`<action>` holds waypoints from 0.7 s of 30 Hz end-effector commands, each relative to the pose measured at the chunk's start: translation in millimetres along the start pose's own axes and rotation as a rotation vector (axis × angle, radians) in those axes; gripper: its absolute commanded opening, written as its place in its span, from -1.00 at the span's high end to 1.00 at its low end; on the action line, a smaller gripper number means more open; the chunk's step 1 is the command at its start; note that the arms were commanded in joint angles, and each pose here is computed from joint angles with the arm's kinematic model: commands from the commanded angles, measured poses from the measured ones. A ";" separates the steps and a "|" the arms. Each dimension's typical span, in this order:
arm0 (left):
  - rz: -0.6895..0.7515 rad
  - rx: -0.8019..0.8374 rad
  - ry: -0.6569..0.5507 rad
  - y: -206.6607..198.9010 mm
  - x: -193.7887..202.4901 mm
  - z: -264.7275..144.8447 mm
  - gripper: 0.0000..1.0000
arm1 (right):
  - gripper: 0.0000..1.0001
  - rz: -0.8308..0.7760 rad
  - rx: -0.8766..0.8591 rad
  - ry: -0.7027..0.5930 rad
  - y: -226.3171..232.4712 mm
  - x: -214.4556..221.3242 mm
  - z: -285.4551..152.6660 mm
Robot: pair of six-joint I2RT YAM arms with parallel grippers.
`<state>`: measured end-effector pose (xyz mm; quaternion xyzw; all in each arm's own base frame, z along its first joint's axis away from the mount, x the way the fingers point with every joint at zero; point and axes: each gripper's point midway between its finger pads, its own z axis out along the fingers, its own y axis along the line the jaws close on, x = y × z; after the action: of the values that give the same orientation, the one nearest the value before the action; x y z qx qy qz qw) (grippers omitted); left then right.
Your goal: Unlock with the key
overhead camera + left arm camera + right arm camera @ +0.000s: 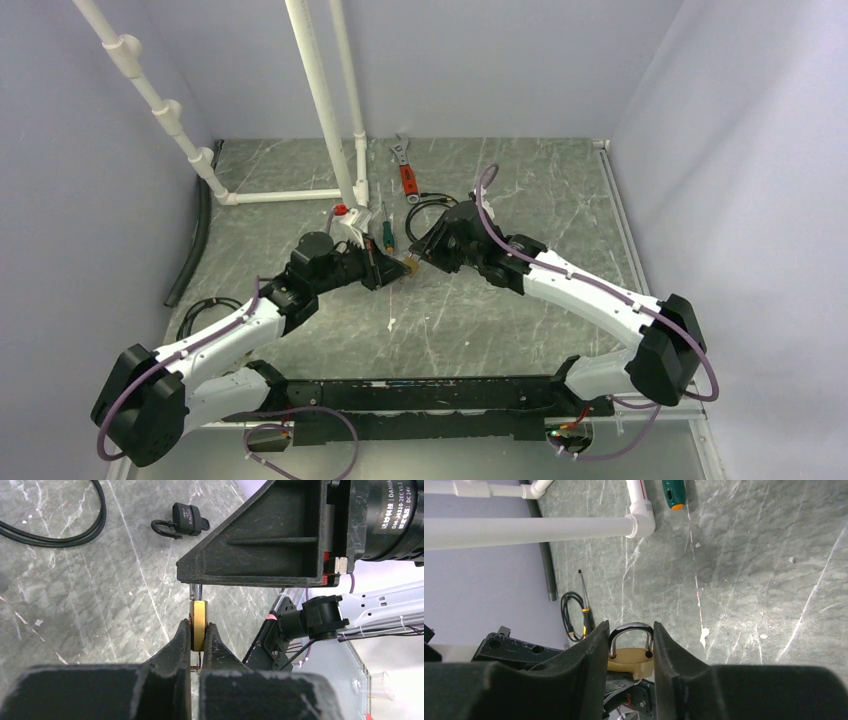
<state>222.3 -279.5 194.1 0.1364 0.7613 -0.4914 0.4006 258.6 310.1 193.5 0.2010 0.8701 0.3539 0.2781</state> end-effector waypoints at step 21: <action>0.072 0.354 -0.050 -66.9 -16.7 -2.5 1.00 | 0.91 -0.089 -0.420 0.011 64.9 5.8 -16.2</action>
<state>224.6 -285.4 187.2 0.1304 0.7511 -0.5133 0.3943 263.9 315.6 188.3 0.1604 0.8557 0.3891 0.3010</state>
